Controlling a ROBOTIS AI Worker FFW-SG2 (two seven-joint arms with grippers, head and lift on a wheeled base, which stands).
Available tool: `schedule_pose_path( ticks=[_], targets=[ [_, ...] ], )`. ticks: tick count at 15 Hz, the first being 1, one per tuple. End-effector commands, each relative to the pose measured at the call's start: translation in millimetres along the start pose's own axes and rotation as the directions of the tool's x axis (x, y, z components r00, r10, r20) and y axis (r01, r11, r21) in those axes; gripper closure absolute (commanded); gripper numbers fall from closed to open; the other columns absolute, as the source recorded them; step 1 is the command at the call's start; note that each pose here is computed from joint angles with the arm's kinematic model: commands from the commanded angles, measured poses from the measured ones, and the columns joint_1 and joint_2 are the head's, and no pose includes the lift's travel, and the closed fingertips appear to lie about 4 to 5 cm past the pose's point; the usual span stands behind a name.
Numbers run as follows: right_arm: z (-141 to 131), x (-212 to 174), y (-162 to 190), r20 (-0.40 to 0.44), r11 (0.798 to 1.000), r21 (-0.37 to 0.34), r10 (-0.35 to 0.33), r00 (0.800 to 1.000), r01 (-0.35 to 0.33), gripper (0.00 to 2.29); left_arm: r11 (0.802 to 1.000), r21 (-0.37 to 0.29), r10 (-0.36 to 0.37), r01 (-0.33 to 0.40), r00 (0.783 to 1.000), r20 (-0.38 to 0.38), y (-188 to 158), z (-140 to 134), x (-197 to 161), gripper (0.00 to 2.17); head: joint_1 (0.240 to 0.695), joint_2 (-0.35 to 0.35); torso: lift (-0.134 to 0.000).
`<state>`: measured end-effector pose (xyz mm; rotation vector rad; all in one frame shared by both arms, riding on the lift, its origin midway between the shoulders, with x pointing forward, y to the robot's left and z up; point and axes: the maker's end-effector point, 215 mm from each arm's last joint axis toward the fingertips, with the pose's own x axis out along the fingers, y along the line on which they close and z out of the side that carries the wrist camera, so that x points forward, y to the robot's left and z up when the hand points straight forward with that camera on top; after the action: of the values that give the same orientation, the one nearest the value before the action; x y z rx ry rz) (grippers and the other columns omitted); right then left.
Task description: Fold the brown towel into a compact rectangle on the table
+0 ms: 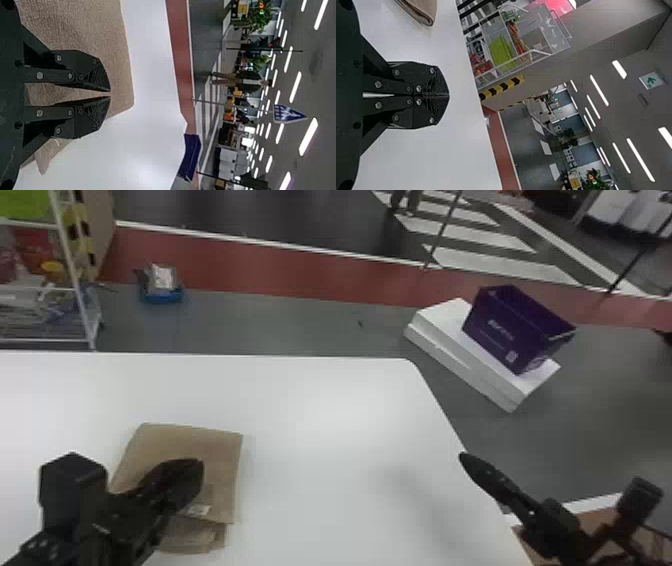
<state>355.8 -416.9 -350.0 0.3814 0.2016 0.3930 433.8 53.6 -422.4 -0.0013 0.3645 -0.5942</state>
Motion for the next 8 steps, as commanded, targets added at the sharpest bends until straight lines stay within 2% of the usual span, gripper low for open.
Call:
schedule_pose_path(
  ticks=[1,4,8],
  targets=[
    [2.3,-4.3,-6.8,0.003,1.0,0.001,-0.008,1.0,0.008,2.24,1.0,-0.006,0.025,-0.026,0.997,-0.07,11.2,-20.7,6.8,0.97,0.695,-0.35,-0.124],
    [6.7,-0.5,-8.7,0.008,1.0,-0.005,-0.006,1.0,0.006,2.24,0.996,-0.011,0.083,-0.084,0.99,-0.116,27.7,-32.7,2.3,0.97,0.695,-0.35,-0.124],
    [8.3,16.1,-2.5,0.007,1.0,-0.005,0.013,1.0,-0.013,2.24,0.985,-0.006,0.168,-0.17,0.978,-0.126,55.2,-38.3,-13.7,0.97,0.695,-0.35,-0.124]
  ],
)
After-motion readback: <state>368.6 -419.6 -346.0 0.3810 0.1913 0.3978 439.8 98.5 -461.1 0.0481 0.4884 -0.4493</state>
